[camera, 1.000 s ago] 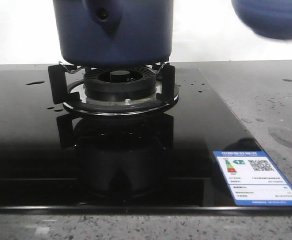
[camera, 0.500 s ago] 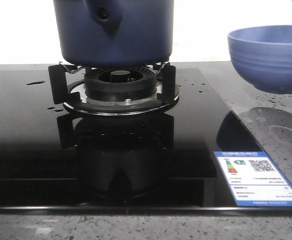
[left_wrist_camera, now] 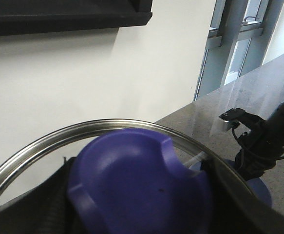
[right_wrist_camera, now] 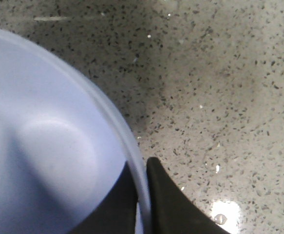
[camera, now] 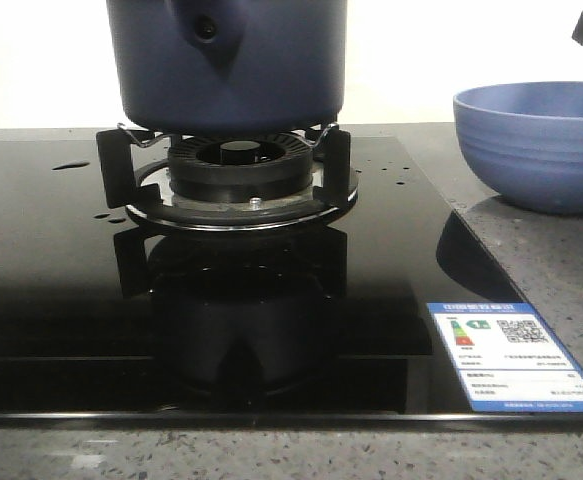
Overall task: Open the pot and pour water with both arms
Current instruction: 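Bring the bowl back and lower it onto the counter with the right gripper, then open the right gripper to release the bowl and raise it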
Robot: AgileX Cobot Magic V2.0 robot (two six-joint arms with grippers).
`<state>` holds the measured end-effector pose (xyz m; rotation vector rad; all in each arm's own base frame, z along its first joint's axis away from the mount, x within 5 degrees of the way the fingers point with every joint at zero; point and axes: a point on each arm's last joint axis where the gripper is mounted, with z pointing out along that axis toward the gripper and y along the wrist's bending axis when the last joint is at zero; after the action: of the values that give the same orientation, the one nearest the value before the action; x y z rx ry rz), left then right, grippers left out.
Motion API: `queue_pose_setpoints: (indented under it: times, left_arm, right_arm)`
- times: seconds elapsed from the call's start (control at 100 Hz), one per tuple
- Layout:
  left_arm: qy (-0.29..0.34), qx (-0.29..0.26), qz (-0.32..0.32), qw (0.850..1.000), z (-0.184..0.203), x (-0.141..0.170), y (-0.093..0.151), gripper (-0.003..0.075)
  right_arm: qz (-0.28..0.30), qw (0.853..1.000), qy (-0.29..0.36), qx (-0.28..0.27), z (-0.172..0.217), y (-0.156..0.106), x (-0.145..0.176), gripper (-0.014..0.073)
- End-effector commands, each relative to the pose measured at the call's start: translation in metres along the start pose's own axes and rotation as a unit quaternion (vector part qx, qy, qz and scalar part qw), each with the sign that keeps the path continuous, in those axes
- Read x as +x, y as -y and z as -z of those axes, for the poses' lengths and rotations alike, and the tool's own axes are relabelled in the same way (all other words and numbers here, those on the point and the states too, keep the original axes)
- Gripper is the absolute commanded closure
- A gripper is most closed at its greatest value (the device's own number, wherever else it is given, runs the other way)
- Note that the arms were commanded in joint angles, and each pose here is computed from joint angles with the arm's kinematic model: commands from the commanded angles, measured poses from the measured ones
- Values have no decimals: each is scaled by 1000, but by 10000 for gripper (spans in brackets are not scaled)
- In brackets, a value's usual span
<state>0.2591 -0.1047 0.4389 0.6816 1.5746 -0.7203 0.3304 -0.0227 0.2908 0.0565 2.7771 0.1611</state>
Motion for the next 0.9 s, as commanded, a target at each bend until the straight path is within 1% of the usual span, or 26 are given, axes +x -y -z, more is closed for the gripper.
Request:
queue_pose_setpoints:
  times: [0.0, 0.04, 0.09, 0.16, 0.21, 0.29, 0.33, 0.41, 0.52, 0.71, 0.82, 0.89]
  left_arm:
    - [57, 4, 7, 998, 10, -24, 12, 380]
    - [57, 4, 7, 998, 10, -24, 12, 380]
    - [57, 4, 7, 998, 10, -24, 12, 380]
    - [57, 4, 7, 998, 10, -24, 12, 380]
    - [57, 4, 7, 998, 10, -24, 12, 380]
    - [57, 4, 7, 998, 10, -24, 12, 380]
    - [57, 5, 7, 998, 10, -24, 12, 380]
    - [55, 8, 8, 998, 10, -24, 12, 380]
    - [45, 22, 14, 999, 4, -19, 10, 380]
    - [25, 44, 26, 998, -16, -7, 13, 380]
    - [14, 47, 8, 999, -31, 1, 14, 380]
    - [9, 39, -10, 999, -41, 6, 13, 380]
  right_arm:
    - [2, 999, 45, 7, 17, 1, -5, 637]
    - [7, 999, 39, 7, 17, 1, -4, 622]
    - [14, 999, 33, 10, 17, 1, -3, 570]
    - [14, 999, 28, 11, 18, 2, -2, 445]
    - [13, 1000, 25, 11, 19, 3, -2, 322]
    - [11, 999, 30, 12, 28, 4, -3, 169]
    - [12, 999, 36, 13, 34, 4, -4, 134]
    - [15, 998, 61, 15, 53, 2, -5, 129]
    - [18, 993, 113, 8, 87, -5, -3, 130]
    - [27, 983, 183, 10, 135, -14, 15, 130]
    - [32, 978, 208, 11, 156, -18, 28, 129]
    - [34, 975, 219, 12, 167, -21, 36, 130]
